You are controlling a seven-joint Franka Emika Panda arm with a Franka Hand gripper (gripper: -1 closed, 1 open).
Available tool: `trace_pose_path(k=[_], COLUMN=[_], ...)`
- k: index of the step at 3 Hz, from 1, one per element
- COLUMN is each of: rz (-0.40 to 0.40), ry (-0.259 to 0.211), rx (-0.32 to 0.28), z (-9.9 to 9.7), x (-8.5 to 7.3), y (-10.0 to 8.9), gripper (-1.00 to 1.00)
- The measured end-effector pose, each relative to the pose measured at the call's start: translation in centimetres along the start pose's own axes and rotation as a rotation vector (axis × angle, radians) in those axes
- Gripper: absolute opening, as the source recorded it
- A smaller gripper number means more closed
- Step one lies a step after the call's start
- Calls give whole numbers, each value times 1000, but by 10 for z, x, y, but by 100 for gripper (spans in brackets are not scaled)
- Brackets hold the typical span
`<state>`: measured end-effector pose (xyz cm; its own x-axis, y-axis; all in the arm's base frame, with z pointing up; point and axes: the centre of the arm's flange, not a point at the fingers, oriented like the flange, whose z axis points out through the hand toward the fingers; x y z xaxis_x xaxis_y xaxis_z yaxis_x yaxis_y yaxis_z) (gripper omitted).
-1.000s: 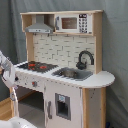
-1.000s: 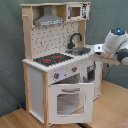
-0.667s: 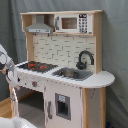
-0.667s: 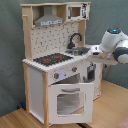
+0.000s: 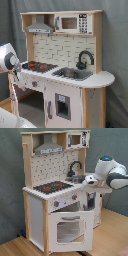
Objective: Play with the kitchen
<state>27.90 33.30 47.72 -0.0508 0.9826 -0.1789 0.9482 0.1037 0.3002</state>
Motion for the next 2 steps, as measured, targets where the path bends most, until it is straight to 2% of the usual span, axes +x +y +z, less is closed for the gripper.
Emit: trace_pose_path(k=[2], rz=[-103], ry=[83], rx=[53], z=[34], x=[5], y=[23], gripper=[100])
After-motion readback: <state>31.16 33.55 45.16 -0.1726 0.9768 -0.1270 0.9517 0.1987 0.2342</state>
